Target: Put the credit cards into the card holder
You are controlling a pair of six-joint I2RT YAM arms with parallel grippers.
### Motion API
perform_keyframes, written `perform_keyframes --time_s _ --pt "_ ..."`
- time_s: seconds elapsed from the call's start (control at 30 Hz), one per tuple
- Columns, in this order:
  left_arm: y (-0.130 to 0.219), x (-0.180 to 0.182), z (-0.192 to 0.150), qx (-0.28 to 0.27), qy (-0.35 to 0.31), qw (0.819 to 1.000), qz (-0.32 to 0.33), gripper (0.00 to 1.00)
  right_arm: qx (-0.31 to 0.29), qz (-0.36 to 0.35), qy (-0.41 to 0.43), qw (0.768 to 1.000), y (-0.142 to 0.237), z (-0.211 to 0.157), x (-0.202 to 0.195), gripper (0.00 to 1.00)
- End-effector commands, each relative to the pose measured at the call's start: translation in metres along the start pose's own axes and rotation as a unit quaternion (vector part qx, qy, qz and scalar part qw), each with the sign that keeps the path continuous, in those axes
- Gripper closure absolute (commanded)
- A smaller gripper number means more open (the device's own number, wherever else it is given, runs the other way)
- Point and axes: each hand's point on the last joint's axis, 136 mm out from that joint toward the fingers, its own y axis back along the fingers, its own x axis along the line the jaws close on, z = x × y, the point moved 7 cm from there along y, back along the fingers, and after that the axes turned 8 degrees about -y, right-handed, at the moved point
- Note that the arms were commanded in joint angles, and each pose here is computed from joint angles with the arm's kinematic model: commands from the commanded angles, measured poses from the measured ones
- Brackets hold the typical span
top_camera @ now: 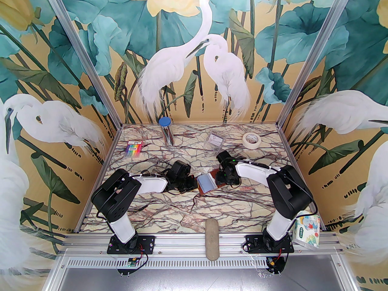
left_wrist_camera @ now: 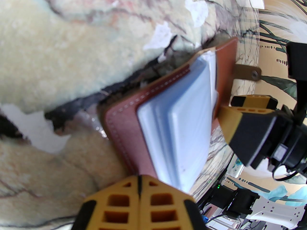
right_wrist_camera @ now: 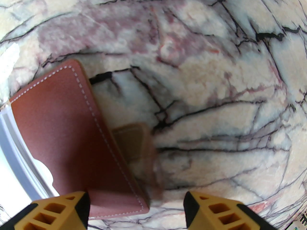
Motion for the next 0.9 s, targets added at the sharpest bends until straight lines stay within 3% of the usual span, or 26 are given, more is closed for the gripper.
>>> perform_keyframes --time_s 0.0,0.2,0.6,0.87 --pt "-0.005 0.005 -0.003 0.006 -0.003 1.0 0.012 0.94 0.005 -0.054 0.013 0.998 -0.011 -0.005 -0.011 0.28" --pt "-0.005 0.005 -0.004 0.008 -0.004 1.0 0.013 0.94 0.001 -0.044 0.02 0.999 -0.004 -0.004 -0.005 0.26" --pt "-0.002 0.003 -0.004 0.004 -0.005 1.0 0.011 0.94 -0.055 0.057 0.042 0.996 0.073 0.024 0.023 0.24" --pt "0.0 0.003 -0.003 0.002 -0.006 1.0 0.01 0.94 -0.073 0.103 0.043 0.991 0.11 0.034 0.035 0.33"
